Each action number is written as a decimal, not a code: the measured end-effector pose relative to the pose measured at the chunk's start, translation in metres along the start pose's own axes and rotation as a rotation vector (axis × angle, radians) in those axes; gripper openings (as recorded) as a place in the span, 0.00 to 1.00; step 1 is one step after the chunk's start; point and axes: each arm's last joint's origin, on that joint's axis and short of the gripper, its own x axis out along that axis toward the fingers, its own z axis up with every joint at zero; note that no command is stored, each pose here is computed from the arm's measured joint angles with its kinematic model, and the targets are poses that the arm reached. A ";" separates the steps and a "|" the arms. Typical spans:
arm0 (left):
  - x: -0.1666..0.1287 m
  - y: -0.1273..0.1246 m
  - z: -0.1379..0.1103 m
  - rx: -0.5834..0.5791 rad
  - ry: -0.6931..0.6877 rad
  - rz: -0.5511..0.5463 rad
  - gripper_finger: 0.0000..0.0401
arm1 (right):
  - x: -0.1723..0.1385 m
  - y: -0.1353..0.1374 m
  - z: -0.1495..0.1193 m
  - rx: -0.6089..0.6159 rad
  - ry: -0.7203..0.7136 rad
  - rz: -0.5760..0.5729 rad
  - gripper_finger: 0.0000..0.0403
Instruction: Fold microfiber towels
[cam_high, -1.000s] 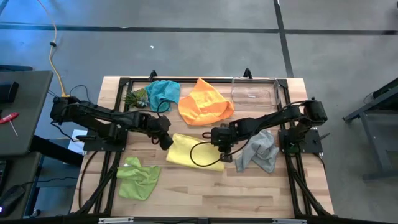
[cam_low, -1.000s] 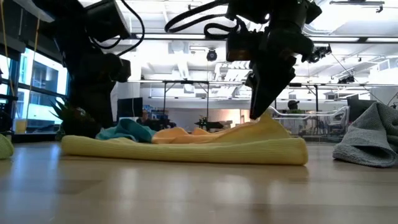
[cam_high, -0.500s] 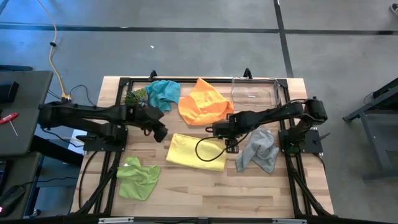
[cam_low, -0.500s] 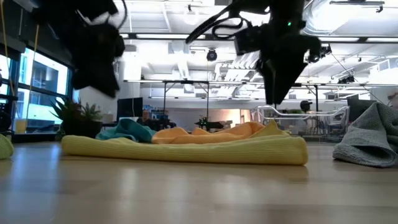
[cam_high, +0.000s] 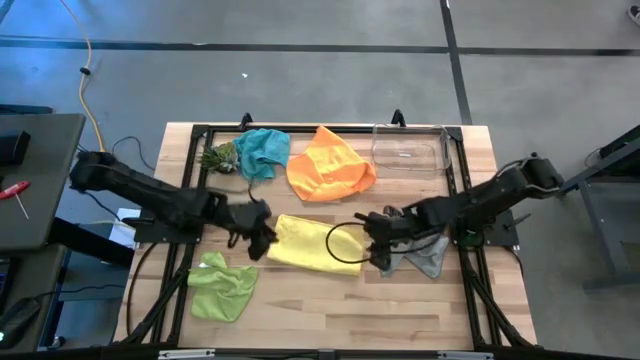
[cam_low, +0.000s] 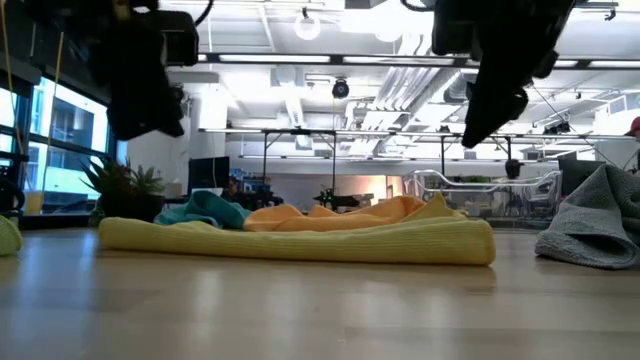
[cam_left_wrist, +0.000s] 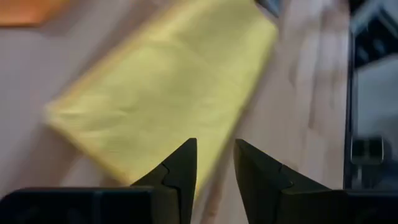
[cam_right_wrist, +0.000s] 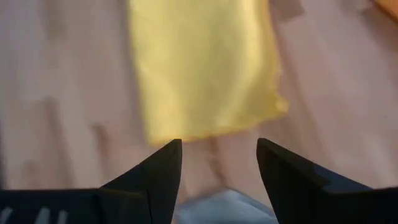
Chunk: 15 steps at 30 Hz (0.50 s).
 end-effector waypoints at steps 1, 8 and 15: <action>0.006 -0.003 -0.004 0.026 0.024 0.001 0.26 | 0.000 0.002 -0.002 0.014 -0.014 0.016 0.50; 0.011 0.000 -0.018 -0.096 0.157 0.048 0.43 | 0.002 0.006 -0.009 0.033 -0.007 0.020 0.50; -0.010 -0.006 -0.031 -0.261 0.223 0.039 0.58 | 0.002 0.005 -0.009 0.008 -0.012 0.014 0.50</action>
